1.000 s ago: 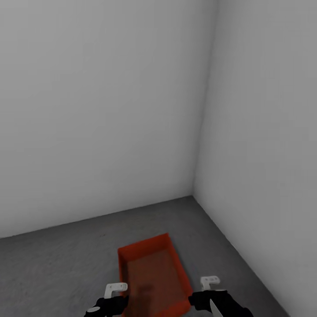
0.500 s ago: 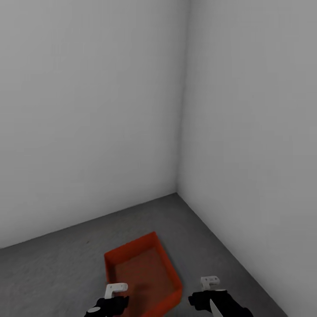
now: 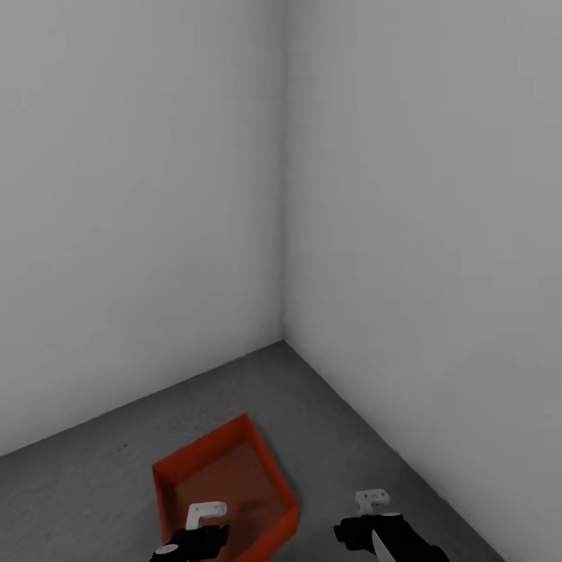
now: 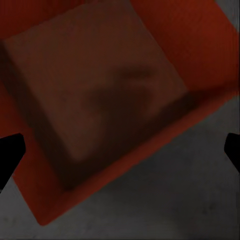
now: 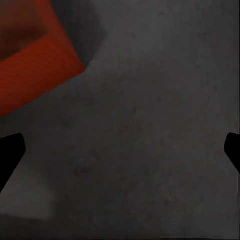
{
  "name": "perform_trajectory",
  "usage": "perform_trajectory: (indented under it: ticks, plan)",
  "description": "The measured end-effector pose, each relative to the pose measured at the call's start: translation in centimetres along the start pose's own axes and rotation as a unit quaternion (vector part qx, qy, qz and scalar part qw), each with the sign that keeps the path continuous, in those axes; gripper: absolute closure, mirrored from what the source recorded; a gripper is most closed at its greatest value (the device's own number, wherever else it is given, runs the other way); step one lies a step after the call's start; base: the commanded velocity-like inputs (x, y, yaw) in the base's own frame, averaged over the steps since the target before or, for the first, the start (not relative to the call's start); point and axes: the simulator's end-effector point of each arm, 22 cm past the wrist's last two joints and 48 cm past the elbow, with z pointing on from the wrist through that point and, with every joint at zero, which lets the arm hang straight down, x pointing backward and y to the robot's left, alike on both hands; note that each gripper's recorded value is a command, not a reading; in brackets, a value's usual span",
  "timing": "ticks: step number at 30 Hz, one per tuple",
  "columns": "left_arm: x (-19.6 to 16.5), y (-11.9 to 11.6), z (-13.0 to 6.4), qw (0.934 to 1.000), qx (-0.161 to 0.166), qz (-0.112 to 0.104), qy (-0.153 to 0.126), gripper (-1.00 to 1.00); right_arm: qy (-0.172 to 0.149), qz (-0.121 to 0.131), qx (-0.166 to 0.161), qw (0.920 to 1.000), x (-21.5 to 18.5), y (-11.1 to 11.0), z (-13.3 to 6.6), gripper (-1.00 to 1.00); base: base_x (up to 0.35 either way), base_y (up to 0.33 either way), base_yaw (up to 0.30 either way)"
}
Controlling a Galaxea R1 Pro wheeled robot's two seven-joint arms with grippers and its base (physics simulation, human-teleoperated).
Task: Move the two storage containers from the living room to the garage. In the garage, place one container on the floor and stack the other container on top of it (either order is fine).
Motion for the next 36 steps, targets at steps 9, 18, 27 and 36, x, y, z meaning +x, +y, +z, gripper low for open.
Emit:
perform_trajectory:
  ticks: [9, 18, 27, 36]
  plan:
    - [-0.01, 0.05, 0.0, 1.0, -0.001, 0.0, 0.0, -1.0, 0.0, 0.0, 0.0, 1.0, 0.0, 0.0, 0.0, -1.0, 0.0, 0.0, -0.283]
    - [-0.05, 0.1, 0.0, 1.0, -0.001, 0.001, 0.0, -1.0, 0.0, 0.0, 0.0, 1.0, 0.0, 0.0, 0.0, -1.0, 0.0, 0.0, -0.269]
    - [0.01, 0.07, 0.0, 1.0, -0.001, 0.001, 0.0, -1.0, 0.0, 0.0, 0.0, 1.0, 0.0, 0.0, 0.0, -1.0, 0.0, 0.0, -0.25]
    - [0.04, 0.03, 0.0, 1.0, -0.001, 0.0, 0.0, -1.0, 0.0, 0.0, 0.0, 1.0, 0.0, -0.01, 0.0, -1.0, 0.0, 0.0, -0.248]
